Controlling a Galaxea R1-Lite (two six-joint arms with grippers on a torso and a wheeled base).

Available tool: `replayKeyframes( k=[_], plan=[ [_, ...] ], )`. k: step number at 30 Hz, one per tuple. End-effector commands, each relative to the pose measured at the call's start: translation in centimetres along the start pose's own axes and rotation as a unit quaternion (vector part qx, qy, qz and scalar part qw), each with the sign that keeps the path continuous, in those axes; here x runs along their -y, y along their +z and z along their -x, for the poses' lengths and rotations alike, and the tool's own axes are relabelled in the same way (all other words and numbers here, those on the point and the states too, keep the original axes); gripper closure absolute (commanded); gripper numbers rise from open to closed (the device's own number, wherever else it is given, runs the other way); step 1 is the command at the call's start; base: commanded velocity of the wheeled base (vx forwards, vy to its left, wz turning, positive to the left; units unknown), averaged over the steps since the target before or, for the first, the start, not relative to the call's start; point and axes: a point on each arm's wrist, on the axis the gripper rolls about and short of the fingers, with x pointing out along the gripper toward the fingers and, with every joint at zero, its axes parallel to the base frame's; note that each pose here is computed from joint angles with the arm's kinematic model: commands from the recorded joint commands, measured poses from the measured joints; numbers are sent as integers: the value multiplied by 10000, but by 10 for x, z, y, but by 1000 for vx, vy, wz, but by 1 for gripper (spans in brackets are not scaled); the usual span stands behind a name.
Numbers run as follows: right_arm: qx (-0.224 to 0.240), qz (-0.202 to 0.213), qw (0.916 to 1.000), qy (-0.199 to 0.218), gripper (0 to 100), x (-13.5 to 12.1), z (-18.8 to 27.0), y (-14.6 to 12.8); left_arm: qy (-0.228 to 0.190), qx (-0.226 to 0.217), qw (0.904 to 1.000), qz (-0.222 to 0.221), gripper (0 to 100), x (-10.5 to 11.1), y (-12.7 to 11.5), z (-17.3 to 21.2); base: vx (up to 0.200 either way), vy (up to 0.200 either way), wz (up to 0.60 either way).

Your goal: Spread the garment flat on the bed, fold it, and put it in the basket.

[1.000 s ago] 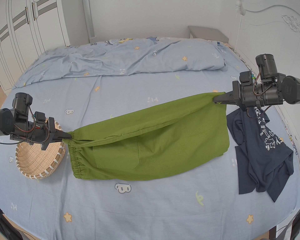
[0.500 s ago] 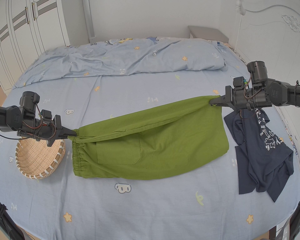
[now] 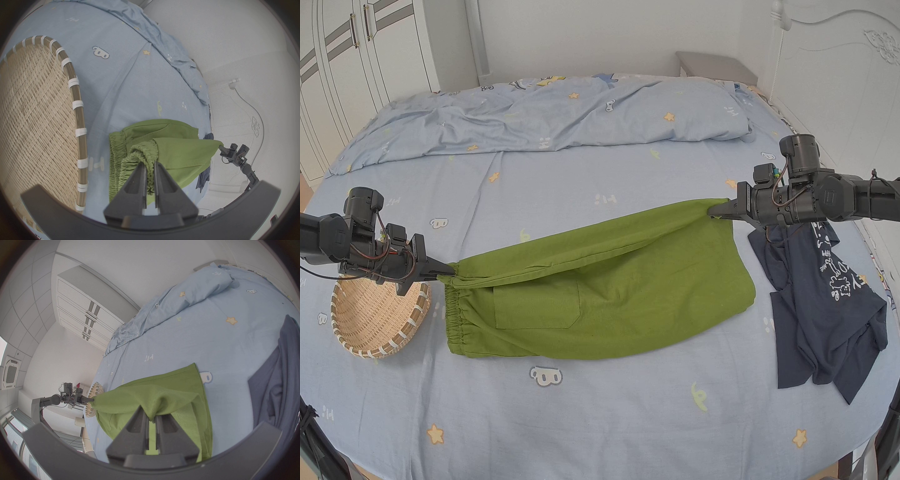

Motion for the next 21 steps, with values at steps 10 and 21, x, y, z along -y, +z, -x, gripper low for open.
replayKeyframes(
  k=[10, 21],
  plan=[
    [-49, 15, 10000, 82, 100, 3, -20, -4, 25, -34, 10000, 38, 100, -4, 1, -4, 0, 0, 0],
    [-200, -5, 9997, 145, 0, 4, -38, -11, -13, -56, 10000, -7, 0, -2, 3, -9, 0, 0, 0]
  ],
)
